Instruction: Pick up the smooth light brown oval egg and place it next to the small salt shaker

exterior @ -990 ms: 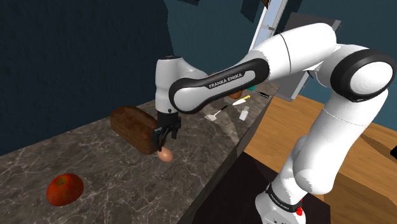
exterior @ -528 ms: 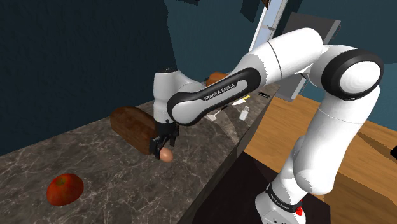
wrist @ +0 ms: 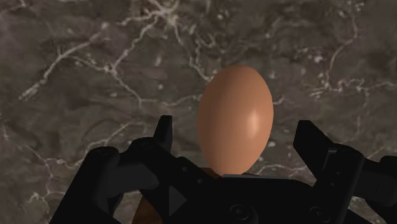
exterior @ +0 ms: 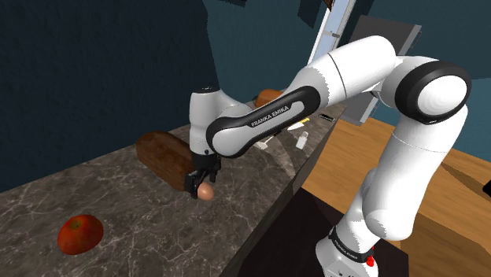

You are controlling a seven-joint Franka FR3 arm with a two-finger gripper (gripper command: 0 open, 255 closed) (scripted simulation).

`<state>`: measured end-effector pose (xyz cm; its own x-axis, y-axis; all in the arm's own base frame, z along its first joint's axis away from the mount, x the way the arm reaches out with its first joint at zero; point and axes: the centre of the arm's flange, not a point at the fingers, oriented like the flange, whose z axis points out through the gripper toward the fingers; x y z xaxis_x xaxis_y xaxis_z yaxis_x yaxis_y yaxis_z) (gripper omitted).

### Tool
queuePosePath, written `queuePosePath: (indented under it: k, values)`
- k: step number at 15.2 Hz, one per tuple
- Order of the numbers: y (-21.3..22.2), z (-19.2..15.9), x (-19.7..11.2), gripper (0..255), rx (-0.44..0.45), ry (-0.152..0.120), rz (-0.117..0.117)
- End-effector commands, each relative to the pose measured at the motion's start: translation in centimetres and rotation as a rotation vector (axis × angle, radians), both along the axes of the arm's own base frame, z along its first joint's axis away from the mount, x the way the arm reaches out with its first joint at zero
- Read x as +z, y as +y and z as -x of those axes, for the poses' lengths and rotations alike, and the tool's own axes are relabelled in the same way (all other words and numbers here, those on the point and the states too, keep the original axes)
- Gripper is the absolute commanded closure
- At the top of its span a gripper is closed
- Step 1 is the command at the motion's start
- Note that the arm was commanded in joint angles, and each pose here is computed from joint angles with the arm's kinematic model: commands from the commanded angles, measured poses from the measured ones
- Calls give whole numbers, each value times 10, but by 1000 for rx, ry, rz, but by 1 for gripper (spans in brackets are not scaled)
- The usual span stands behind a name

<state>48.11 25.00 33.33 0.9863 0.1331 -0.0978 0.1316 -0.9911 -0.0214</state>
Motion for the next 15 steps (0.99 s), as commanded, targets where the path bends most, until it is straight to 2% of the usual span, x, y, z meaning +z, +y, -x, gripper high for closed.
queuePosePath:
  k: [1, 10, 15]
  values:
    - [0, 0, 0, 255, 0, 0, 0]
    - [0, 0, 0, 255, 0, 0, 0]
    - [0, 0, 26, 255, 0, 0, 0]
